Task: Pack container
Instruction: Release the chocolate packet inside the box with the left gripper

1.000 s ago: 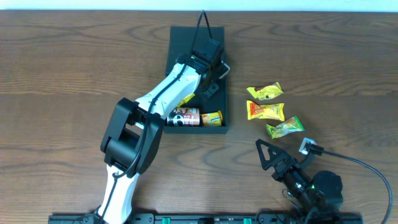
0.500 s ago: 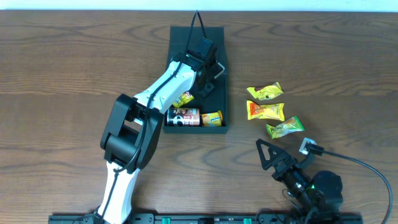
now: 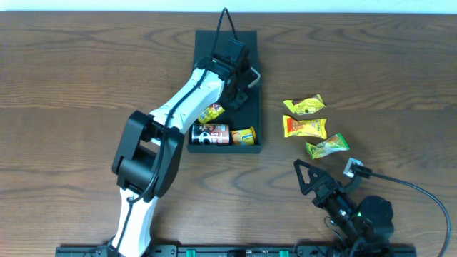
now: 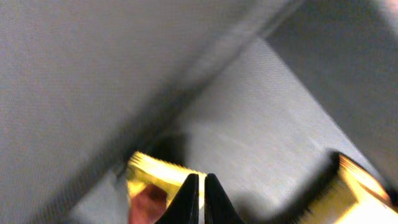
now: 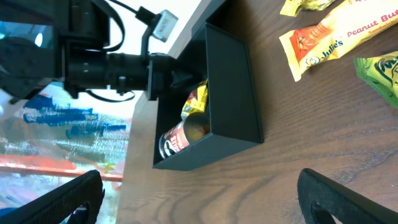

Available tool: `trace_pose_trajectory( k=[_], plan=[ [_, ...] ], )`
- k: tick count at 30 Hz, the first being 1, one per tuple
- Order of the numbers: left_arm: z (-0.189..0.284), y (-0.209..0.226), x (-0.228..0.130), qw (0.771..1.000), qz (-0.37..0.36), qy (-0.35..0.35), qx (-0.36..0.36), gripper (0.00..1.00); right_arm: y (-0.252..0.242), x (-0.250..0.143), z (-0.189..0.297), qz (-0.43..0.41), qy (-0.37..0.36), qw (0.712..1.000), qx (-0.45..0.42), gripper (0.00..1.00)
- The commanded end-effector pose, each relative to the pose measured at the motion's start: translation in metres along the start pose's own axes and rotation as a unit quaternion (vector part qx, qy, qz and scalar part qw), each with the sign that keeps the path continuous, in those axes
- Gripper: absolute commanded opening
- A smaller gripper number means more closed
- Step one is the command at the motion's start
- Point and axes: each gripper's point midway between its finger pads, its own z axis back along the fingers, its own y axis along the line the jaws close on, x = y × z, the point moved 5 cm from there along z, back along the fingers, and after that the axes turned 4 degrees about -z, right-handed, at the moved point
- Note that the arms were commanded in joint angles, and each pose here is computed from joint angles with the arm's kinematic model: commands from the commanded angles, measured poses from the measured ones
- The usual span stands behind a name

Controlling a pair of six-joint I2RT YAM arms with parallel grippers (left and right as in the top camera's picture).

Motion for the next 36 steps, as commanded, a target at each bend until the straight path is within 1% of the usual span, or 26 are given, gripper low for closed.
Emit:
trace_pose_trajectory(
  k=[1,3,9,15,18,22,27,31,36],
  plan=[
    [0.023,-0.014,0.009,0.998,-0.058,-0.022,-0.033,0.06,-0.001,0.001,0.0,0.001,-0.004,1.0,-0.004,0.99],
    [0.018,-0.02,-0.002,0.994,-0.101,0.001,-0.046,0.06,-0.002,0.001,0.0,0.0,-0.006,1.0,-0.005,0.99],
    [0.008,-0.026,-0.015,0.982,-0.177,0.013,-0.065,0.06,-0.002,0.002,0.0,0.0,-0.009,1.0,-0.007,0.99],
    [-0.008,-0.024,-0.018,0.981,-0.184,0.001,-0.054,0.06,-0.002,0.002,0.0,0.0,-0.009,1.0,-0.007,0.99],
    [-0.016,-0.021,-0.019,0.982,-0.186,-0.003,-0.037,0.06,-0.002,0.002,0.0,0.0,-0.008,1.0,-0.007,0.99],
    [-0.024,-0.007,-0.021,0.984,-0.177,0.006,0.02,0.06,-0.002,0.002,0.0,0.0,-0.008,1.0,-0.007,0.99],
    [-0.03,0.0,-0.027,0.984,-0.169,0.016,0.048,0.06,-0.002,0.002,0.0,0.0,-0.009,1.0,-0.007,0.99],
    [-0.031,0.013,-0.028,0.986,-0.13,0.024,0.099,0.06,-0.002,0.002,0.0,0.0,-0.008,1.0,-0.007,0.99],
    [-0.027,0.027,-0.021,0.985,-0.074,0.013,0.155,0.06,-0.002,0.002,0.0,0.0,-0.008,1.0,-0.007,0.99]
  ],
)
